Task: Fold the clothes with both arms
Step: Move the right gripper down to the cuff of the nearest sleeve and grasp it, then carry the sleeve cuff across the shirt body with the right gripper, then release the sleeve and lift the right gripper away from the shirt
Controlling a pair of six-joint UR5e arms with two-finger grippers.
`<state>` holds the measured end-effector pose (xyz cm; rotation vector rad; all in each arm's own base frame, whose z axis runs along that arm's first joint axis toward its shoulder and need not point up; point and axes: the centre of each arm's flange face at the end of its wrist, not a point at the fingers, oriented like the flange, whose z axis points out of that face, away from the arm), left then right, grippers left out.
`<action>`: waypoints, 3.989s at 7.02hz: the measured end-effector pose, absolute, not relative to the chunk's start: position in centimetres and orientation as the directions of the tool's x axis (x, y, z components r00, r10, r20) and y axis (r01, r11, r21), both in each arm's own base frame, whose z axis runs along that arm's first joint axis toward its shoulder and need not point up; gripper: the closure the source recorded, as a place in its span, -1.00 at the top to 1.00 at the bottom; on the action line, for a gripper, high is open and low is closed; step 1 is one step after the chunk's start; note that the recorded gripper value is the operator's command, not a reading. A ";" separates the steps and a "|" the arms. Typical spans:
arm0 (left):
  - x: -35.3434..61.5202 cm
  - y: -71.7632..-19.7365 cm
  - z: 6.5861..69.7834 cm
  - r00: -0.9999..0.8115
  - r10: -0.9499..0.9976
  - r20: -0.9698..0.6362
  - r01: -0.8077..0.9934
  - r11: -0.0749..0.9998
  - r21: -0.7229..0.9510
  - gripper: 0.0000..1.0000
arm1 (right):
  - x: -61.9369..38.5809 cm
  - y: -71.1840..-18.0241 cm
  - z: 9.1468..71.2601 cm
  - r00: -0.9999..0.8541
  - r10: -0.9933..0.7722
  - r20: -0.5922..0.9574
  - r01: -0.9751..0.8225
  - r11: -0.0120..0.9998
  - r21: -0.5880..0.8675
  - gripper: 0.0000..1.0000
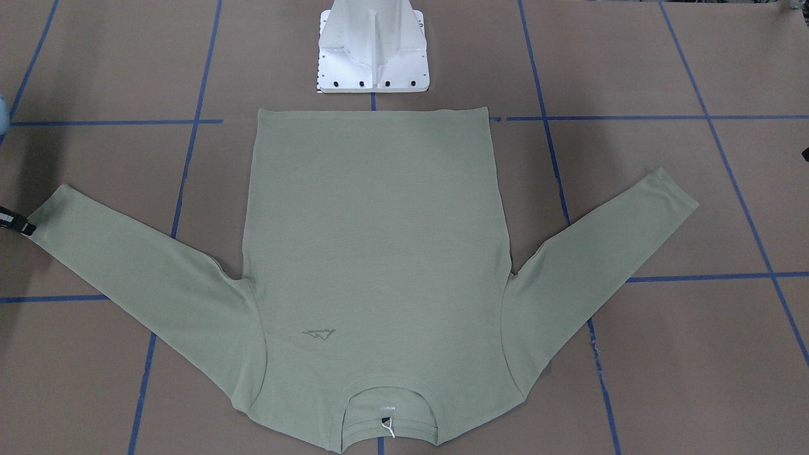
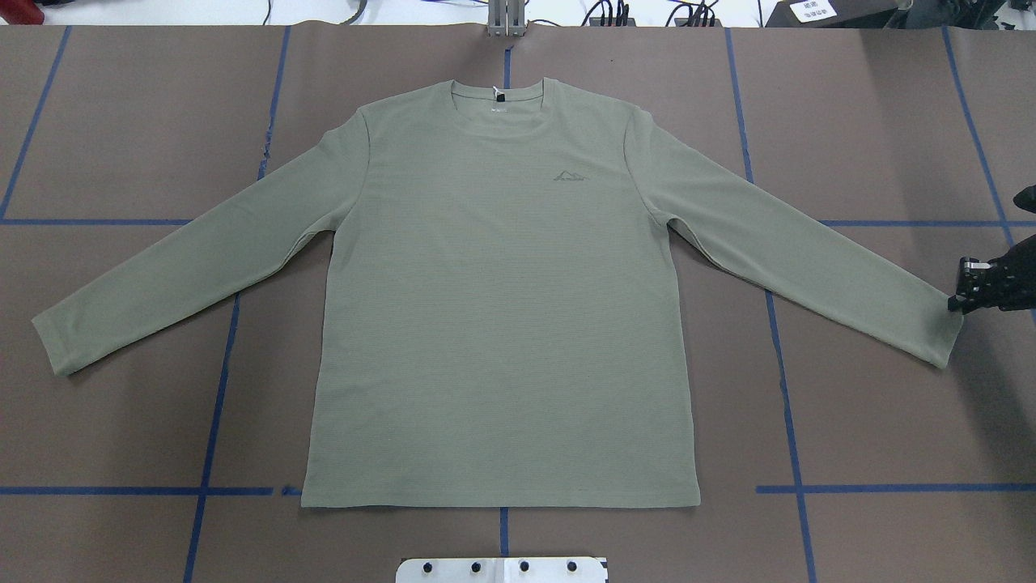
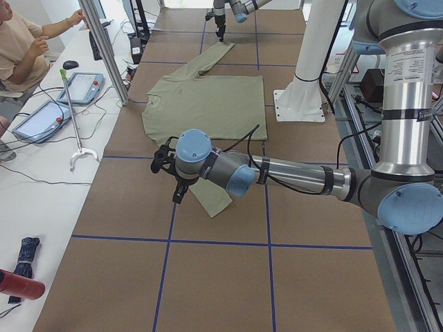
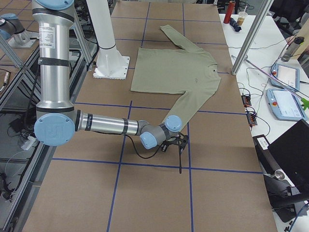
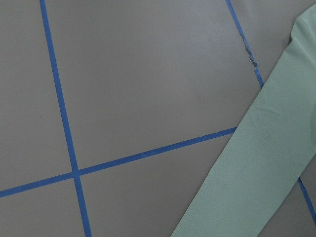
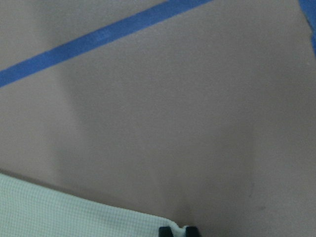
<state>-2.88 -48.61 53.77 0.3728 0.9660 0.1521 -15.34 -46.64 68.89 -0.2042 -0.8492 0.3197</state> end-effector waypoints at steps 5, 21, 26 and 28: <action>-2.8 -48.6 53.4 0.556 0.294 -0.777 0.038 0.925 0.378 1.00 | -17.2 -47.2 58.9 0.504 0.397 0.767 -0.214 0.918 -0.335 -1.00; -2.4 -47.9 55.5 0.551 0.259 -0.793 0.034 0.943 0.332 1.00 | -67.0 -52.7 1.4 0.272 0.318 0.908 -0.425 0.887 -0.183 1.00; 9.3 -49.2 58.1 0.517 0.169 -0.839 -0.075 0.986 0.152 0.98 | -45.6 -56.0 16.3 0.286 0.394 0.873 -0.424 0.870 -0.254 1.00; 11.7 -49.9 61.9 0.539 0.113 -0.835 -0.089 0.993 0.076 0.93 | -35.8 -55.0 23.5 0.329 0.352 0.876 -0.384 0.898 -0.216 1.00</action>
